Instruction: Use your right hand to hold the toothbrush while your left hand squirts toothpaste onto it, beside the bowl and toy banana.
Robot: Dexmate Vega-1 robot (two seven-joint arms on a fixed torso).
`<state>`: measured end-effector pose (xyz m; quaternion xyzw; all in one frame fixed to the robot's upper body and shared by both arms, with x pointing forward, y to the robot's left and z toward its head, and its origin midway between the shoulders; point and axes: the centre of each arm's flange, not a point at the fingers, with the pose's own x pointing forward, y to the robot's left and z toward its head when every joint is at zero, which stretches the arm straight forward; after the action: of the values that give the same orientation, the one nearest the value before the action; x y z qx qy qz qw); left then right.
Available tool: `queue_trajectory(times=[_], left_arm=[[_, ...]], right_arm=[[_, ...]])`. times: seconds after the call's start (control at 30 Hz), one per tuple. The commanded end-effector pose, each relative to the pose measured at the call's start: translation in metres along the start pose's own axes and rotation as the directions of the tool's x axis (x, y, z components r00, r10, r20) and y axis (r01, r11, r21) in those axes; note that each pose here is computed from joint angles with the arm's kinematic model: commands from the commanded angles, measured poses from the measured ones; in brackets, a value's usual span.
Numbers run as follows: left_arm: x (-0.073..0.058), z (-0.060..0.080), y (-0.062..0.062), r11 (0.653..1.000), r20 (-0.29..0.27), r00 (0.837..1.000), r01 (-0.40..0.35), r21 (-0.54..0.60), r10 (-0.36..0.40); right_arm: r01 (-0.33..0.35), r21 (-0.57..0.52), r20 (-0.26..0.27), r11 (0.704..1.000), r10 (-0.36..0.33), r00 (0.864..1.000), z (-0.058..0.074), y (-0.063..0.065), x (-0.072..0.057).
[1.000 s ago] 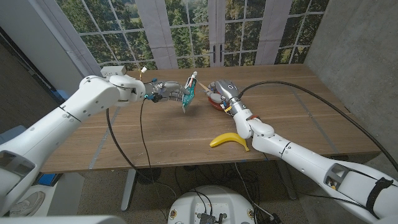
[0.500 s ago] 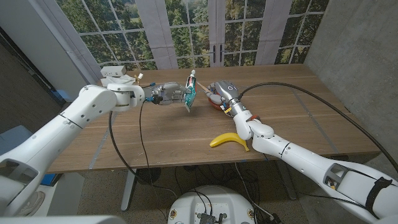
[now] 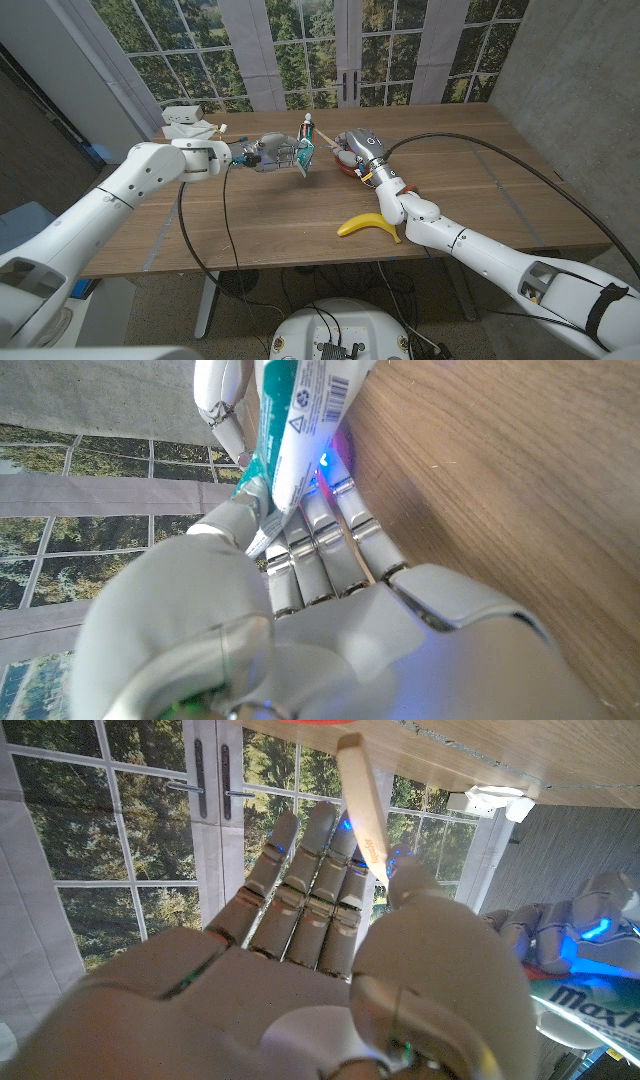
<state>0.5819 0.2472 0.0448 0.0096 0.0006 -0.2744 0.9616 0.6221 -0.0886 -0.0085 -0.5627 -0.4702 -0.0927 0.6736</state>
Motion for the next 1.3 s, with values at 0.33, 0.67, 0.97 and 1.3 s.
queue_trajectory(times=[0.33,0.67,0.97,1.3], left_arm=[[0.006,0.005,-0.004,0.998,0.017,0.998,0.062,-0.018,-0.062],[0.004,-0.001,-0.005,0.992,0.062,0.998,0.004,-0.127,0.004],[0.009,0.001,-0.005,0.992,0.034,0.999,0.0,-0.13,0.004],[0.015,0.006,-0.004,0.994,0.01,1.0,0.014,-0.104,-0.013]], right_arm=[[-0.006,0.002,-0.001,1.0,0.006,1.0,0.0,0.004,0.002],[-0.013,0.003,0.003,1.0,0.013,1.0,0.0,0.006,0.004],[-0.011,0.005,0.005,1.0,0.01,1.0,0.0,0.007,0.005],[-0.008,0.008,0.001,1.0,0.008,1.0,0.0,0.007,0.006]])
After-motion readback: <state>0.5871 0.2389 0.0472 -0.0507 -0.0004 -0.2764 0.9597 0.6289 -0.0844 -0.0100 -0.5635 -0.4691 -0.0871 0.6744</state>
